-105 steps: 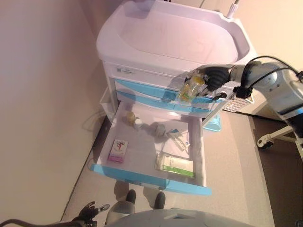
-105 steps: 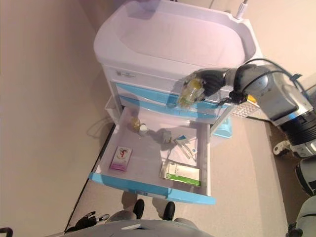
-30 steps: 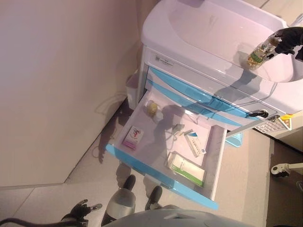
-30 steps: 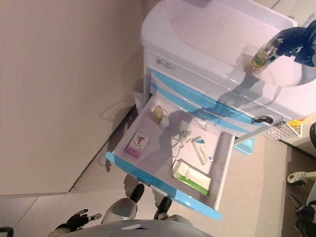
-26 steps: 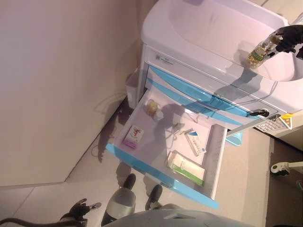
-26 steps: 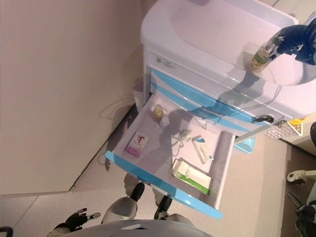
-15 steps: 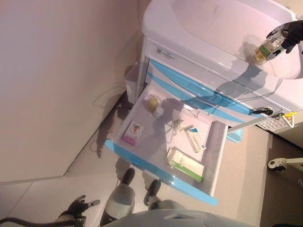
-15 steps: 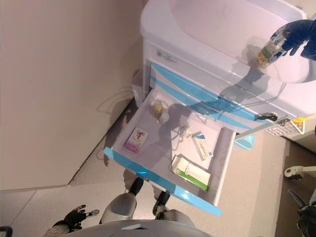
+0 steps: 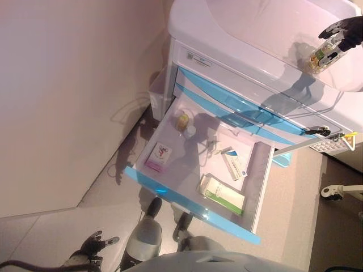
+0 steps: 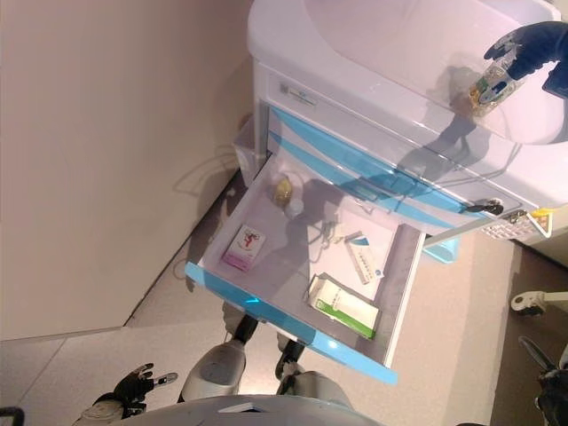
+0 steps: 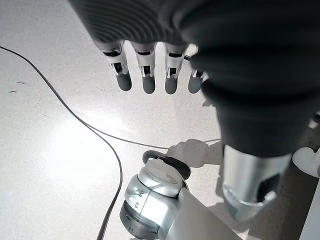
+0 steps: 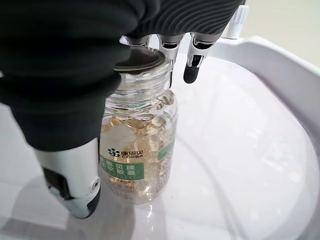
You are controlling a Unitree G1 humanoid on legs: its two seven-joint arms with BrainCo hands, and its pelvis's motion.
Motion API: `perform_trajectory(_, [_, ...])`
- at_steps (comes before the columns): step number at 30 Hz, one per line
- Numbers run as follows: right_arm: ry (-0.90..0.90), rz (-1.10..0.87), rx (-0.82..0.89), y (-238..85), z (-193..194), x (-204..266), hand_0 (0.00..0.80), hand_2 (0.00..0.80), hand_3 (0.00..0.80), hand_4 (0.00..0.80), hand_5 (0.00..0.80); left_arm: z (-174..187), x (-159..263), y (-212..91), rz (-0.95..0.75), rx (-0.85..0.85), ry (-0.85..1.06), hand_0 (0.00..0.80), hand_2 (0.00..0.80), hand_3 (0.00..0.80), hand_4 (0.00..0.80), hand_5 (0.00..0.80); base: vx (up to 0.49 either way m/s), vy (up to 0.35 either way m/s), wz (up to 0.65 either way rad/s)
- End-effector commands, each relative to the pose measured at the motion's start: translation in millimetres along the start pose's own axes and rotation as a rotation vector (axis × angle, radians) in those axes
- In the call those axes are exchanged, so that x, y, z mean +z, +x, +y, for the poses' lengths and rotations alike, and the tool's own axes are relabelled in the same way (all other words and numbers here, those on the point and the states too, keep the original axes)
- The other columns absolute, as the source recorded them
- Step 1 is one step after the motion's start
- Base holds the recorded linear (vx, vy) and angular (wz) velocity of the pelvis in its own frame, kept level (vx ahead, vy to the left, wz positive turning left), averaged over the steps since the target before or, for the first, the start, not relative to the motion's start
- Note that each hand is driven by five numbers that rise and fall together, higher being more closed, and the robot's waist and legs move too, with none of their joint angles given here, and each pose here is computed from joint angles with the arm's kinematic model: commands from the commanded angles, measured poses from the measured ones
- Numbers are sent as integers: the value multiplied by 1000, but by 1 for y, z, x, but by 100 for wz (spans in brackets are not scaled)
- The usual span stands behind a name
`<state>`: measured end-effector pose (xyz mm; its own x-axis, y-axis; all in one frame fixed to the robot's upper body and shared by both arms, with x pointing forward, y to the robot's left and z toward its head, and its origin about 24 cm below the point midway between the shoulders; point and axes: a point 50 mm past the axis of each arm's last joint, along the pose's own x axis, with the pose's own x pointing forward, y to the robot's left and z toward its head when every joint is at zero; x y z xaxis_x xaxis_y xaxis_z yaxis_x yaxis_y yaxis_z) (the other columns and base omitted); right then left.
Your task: Open the drawer and pick up the medicine
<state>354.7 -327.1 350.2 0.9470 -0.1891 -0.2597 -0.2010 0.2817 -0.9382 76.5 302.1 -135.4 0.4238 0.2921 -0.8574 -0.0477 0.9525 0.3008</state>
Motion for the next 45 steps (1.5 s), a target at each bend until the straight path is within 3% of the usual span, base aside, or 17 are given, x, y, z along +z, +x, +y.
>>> perform_trajectory(1, [-9,1,-158,-30,-42,1,0,0,0,0,0,16,-11,-6,8,28,10,0,0,0,0,0,0,0,0])
perform_trajectory(11, [47,-47,-247,-50,-63,3,0,0,0,0,0,15,-19,-8,30,32,-1,0,0,0,0,0,-8,15,-6])
perform_trajectory(20, [214,-153,-394,-68,-83,3,0,0,0,0,0,11,-27,-8,62,23,-5,0,0,0,0,0,-6,31,-9])
perform_trajectory(29, [595,-195,-756,-79,-91,-29,0,0,0,0,0,-2,-38,-9,120,-29,95,0,0,0,0,0,-2,44,-8])
perform_trajectory(31, [655,-172,-928,-78,-85,-44,0,0,0,0,0,-6,-35,-7,112,-45,106,0,0,0,0,0,-22,68,-20])
perform_trajectory(35, [893,-179,-1041,-61,-49,-74,0,0,0,0,0,-12,-28,-4,107,-58,115,0,0,0,0,0,-13,51,-25])
perform_trajectory(37, [976,-189,-994,-42,-16,-85,0,0,0,0,0,-16,-23,-2,103,-64,111,0,0,0,0,0,-30,40,-25])
perform_trajectory(40, [1112,-202,-864,-9,75,-89,0,0,0,0,0,-26,-21,-1,94,-71,80,0,0,0,0,0,-92,47,-26])
perform_trajectory(43, [1157,-181,-794,-1,147,-87,0,0,0,0,0,-36,-24,-2,98,-85,60,0,0,0,0,0,-47,21,-35])
perform_trajectory(45, [1228,-126,-664,-8,225,-89,0,0,0,0,0,-47,-32,-5,103,-85,15,0,0,0,0,0,-66,-5,-35])
